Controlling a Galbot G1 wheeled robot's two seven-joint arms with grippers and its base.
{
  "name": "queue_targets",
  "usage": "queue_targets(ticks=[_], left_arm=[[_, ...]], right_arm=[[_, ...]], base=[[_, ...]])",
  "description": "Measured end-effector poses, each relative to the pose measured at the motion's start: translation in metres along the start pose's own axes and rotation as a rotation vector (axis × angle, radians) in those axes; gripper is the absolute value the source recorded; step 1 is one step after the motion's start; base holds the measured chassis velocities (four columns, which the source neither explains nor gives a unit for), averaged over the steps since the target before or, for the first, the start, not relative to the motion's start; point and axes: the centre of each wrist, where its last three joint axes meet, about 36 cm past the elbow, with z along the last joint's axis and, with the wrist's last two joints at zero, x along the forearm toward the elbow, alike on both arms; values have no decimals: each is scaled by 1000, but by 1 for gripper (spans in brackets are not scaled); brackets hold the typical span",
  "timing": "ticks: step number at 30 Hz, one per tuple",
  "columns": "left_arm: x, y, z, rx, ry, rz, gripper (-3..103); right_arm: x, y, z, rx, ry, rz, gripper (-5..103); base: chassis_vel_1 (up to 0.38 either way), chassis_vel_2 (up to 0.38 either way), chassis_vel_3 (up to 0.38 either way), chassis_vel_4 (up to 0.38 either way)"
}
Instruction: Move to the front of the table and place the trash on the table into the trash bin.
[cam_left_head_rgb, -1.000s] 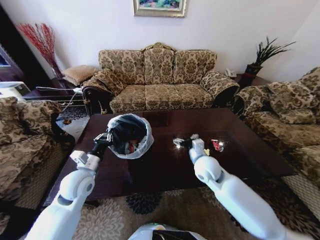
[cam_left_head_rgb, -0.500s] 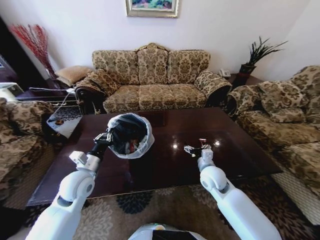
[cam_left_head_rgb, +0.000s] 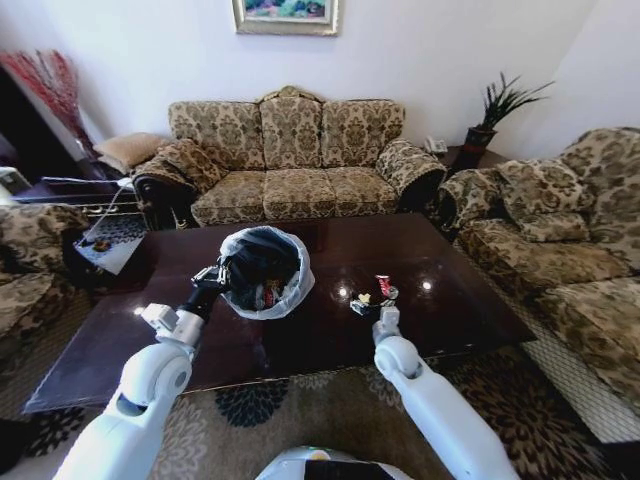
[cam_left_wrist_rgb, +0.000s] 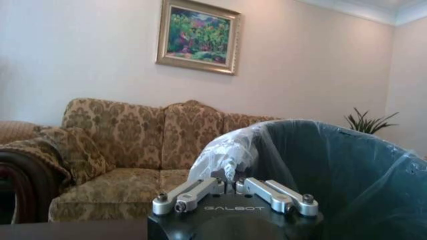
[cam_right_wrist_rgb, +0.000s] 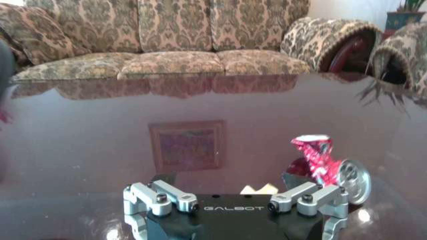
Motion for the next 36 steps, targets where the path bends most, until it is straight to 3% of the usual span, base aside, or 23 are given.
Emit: queue_targets(ticks=[13, 22, 23, 26, 28, 36], left_arm=[[5, -3, 0, -1, 3, -2, 3], [7, -5, -3, -4, -4, 1, 3], [7, -5, -3, -4, -4, 1, 3], [7, -6, -5, -6, -8, 3, 3], [7, -6, -5, -7, -10, 4, 3], [8, -7, -6, -6, -11, 7, 3]], right_arm=[[-6, -10, 15, -1, 25, 46, 100], [-8, -17, 28, 15, 46, 49, 64], [-8, -17, 28, 15, 46, 49, 64], [-11, -20, 33, 18, 54, 54, 47], [-12, -21, 34, 19, 56, 55, 47], [-11, -20, 36, 21, 58, 59, 10]], base=[[0, 0, 0, 0], [0, 0, 0, 0], [0, 0, 0, 0], [0, 0, 0, 0], [0, 0, 0, 0], [0, 0, 0, 0]])
